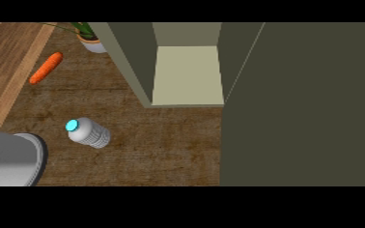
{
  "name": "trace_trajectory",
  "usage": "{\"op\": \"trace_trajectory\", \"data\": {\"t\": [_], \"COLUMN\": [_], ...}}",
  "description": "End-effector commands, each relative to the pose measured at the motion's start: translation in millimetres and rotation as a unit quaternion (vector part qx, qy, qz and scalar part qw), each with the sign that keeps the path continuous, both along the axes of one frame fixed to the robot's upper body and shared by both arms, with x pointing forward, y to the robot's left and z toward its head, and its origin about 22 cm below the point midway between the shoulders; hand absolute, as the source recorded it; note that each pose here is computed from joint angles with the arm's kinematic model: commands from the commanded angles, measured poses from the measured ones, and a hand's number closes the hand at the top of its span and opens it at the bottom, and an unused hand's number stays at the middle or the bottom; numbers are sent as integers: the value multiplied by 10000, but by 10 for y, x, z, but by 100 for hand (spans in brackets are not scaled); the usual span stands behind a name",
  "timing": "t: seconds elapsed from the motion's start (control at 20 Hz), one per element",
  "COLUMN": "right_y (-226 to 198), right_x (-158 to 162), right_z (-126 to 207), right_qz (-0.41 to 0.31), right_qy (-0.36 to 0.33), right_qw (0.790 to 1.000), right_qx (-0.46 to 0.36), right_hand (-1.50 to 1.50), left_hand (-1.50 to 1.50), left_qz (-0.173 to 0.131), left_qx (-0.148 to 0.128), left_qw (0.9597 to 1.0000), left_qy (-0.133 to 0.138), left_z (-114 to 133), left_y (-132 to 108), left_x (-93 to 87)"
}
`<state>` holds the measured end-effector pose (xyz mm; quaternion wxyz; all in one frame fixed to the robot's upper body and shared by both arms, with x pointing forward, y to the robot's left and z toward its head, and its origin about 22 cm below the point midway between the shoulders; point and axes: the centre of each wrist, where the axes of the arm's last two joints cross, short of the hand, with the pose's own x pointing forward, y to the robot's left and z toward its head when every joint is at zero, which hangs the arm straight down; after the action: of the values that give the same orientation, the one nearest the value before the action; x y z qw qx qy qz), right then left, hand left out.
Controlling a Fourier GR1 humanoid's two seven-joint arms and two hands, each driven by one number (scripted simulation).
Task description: Pick up the bottled water, place it into the cabinet and close the cabinet
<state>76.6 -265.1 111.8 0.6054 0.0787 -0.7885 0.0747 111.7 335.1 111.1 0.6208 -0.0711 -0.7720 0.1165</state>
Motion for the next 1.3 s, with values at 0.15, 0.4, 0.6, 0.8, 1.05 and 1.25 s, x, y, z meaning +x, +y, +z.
{"op": "trace_trajectory", "data": {"t": [0.15,0.4,0.6,0.8,1.05,1.25], "right_y": [-80,-27,-10,-45,25,-13], "right_x": [-248,-301,-411,-399,-471,-502], "right_z": [186,195,321,355,351,345], "right_qz": [227,105,175,196,203,179], "right_qy": [-378,-354,-415,-412,-382,-337], "right_qw": [9989,9993,9990,9989,9990,9993], "right_qx": [136,81,71,61,66,-1], "right_hand": [-150,-150,-150,-150,-150,-150], "left_hand": [-150,-150,-150,-150,-150,-150], "left_qz": [109,156,133,149,98,107], "left_qx": [-156,-246,-135,-63,-17,-59], "left_qw": [9992,9985,9977,9963,9944,9942], "left_qy": [358,459,657,838,1051,1067], "left_z": [-336,-432,-780,-1120,-1556,-1756], "left_y": [-7,252,244,232,134,207], "left_x": [153,361,510,401,658,712]}}
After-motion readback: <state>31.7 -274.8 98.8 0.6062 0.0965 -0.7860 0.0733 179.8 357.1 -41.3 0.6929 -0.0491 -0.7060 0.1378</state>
